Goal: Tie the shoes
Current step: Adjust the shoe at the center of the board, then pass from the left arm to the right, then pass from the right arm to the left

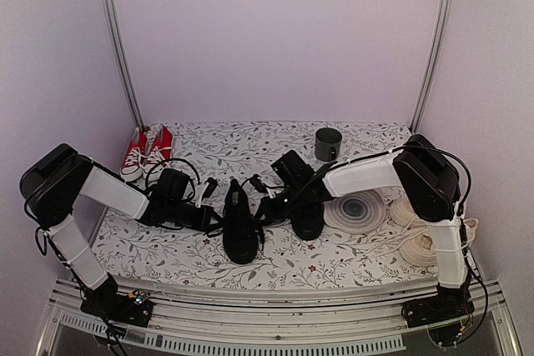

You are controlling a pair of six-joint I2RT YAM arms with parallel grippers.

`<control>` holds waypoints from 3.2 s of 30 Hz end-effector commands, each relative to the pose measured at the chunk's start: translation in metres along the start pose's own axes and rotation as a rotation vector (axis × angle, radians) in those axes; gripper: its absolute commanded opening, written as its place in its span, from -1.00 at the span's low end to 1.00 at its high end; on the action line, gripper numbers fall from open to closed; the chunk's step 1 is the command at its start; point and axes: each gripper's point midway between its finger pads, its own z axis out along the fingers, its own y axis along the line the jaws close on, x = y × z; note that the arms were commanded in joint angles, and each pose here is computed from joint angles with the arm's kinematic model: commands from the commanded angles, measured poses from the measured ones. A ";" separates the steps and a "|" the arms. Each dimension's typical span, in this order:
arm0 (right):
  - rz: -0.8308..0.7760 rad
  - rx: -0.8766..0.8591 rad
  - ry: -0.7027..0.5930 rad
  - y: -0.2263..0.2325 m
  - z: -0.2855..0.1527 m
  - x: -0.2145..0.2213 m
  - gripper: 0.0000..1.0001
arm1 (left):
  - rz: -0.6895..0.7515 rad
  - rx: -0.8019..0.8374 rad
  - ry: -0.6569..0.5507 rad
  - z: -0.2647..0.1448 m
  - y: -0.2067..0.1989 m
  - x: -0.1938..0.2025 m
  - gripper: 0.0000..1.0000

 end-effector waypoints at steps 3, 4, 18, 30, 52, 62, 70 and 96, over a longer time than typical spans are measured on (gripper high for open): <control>-0.041 -0.110 0.022 0.030 0.012 0.021 -0.98 | 0.083 0.129 0.049 0.013 -0.040 0.011 -1.00; -0.045 -0.115 0.021 0.033 0.011 0.024 -0.98 | 0.086 0.138 0.061 0.014 -0.044 0.014 -1.00; 0.019 -0.085 0.041 0.035 -0.026 0.067 -0.98 | 0.113 0.198 0.064 -0.009 -0.083 0.020 -1.00; 0.014 -0.078 0.164 0.050 -0.093 0.130 -0.72 | 0.358 0.068 -0.158 -0.078 -0.103 -0.050 -1.00; -0.804 -0.203 -0.462 0.149 -0.062 -0.045 0.16 | 0.675 0.146 -0.619 -0.177 -0.180 -0.121 -1.00; -0.699 -0.109 -0.459 0.123 -0.058 -0.042 -0.98 | 0.622 0.076 -0.609 -0.175 -0.160 -0.116 -1.00; -0.531 -0.128 -0.437 0.115 -0.075 -0.030 -0.98 | 0.270 -0.090 -0.257 -0.085 -0.045 -0.013 -1.00; -0.332 -0.239 -0.400 0.112 -0.073 -0.022 -0.98 | 0.713 0.110 -0.536 -0.048 -0.118 -0.042 0.66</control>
